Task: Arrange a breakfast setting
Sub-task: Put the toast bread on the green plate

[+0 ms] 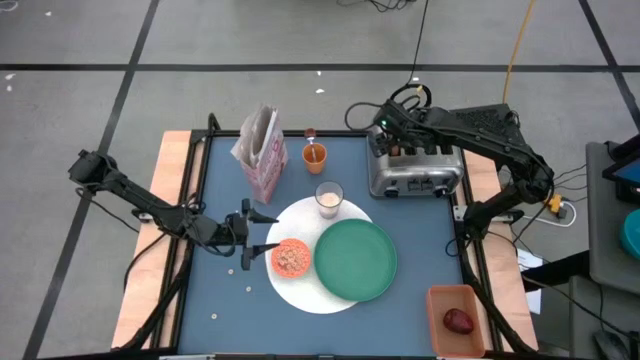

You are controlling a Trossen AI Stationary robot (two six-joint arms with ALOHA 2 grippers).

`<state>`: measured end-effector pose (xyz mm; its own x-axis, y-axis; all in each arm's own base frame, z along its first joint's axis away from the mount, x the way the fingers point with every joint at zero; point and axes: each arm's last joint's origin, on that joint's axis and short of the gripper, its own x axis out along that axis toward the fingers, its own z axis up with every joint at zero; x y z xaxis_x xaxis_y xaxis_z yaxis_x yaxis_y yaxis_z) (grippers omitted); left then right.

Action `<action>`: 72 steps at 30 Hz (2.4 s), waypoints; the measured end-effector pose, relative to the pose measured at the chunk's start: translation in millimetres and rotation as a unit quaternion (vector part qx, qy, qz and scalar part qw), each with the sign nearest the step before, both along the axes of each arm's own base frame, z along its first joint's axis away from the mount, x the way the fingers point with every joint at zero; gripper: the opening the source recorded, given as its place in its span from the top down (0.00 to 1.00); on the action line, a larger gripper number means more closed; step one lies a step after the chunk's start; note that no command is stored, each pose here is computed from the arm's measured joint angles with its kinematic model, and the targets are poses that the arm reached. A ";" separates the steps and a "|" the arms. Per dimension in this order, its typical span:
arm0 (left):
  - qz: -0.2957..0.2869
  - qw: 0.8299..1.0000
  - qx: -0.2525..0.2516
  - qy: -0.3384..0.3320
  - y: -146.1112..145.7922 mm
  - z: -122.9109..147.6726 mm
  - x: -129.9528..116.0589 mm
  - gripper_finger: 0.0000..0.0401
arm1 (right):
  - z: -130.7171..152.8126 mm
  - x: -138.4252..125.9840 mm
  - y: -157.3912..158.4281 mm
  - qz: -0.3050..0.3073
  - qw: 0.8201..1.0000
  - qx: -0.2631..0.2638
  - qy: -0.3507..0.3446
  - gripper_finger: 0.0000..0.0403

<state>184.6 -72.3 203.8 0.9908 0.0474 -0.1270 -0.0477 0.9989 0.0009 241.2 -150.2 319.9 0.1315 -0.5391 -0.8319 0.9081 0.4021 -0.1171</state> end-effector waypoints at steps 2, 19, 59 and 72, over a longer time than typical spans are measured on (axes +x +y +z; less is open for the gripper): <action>0.000 1.000 0.000 0.000 0.0 0.0 0.0 0.23 | -0.8 -1.5 0.8 -0.002 1.000 0.005 0.007 0.22; 0.000 1.000 -0.001 0.000 0.0 0.0 0.0 0.23 | -2.6 -2.5 1.6 -0.003 1.000 0.013 0.018 0.27; 0.000 1.000 0.000 0.004 0.0 -0.8 -0.1 0.23 | -11.0 4.5 -2.6 -0.001 0.999 0.017 0.031 0.81; 0.000 1.000 0.001 0.004 0.0 -0.8 -0.1 0.23 | 10.9 -10.7 6.1 0.001 1.000 -0.005 -0.009 0.82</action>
<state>184.5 -72.4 203.0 0.9898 0.0471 -0.1343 -0.0472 0.9989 0.0026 230.5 -144.1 330.8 0.1479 -0.5465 -0.8243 0.9095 0.4026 -0.1037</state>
